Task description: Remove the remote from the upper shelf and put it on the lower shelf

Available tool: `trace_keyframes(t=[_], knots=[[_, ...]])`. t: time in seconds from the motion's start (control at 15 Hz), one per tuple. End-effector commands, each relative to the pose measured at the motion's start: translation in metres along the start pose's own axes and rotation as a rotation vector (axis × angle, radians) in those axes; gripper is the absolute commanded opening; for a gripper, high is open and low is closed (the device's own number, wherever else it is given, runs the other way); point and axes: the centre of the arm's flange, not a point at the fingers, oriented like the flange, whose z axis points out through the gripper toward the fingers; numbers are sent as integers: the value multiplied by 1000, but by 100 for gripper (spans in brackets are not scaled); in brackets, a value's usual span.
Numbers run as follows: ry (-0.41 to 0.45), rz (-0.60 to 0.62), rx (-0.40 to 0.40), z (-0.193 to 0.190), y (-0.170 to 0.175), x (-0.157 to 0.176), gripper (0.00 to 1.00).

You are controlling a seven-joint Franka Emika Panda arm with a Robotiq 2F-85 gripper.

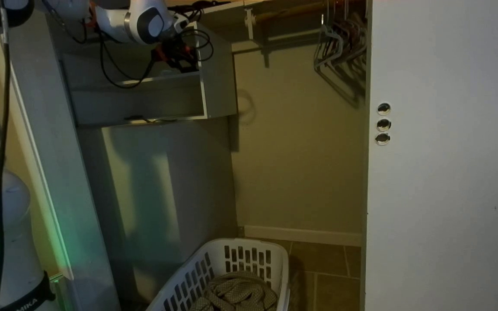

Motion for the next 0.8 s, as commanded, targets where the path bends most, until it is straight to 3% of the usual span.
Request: trace_keyframes(t=[0.0,0.07,0.13,0.2,0.27,0.33,0.53,0.73], knots=[[6,4,-23,7,1,1,32],[5,6,-20,7,1,1,45],[4,6,-16,7,1,1,82],[3,6,-10,7,1,1,71],[3,0,-13,8,-1,1,39],[6,4,-8,7,0,1,43],[22,11,3,1,3,1,31],[61,14,9,-10,4,1,31]])
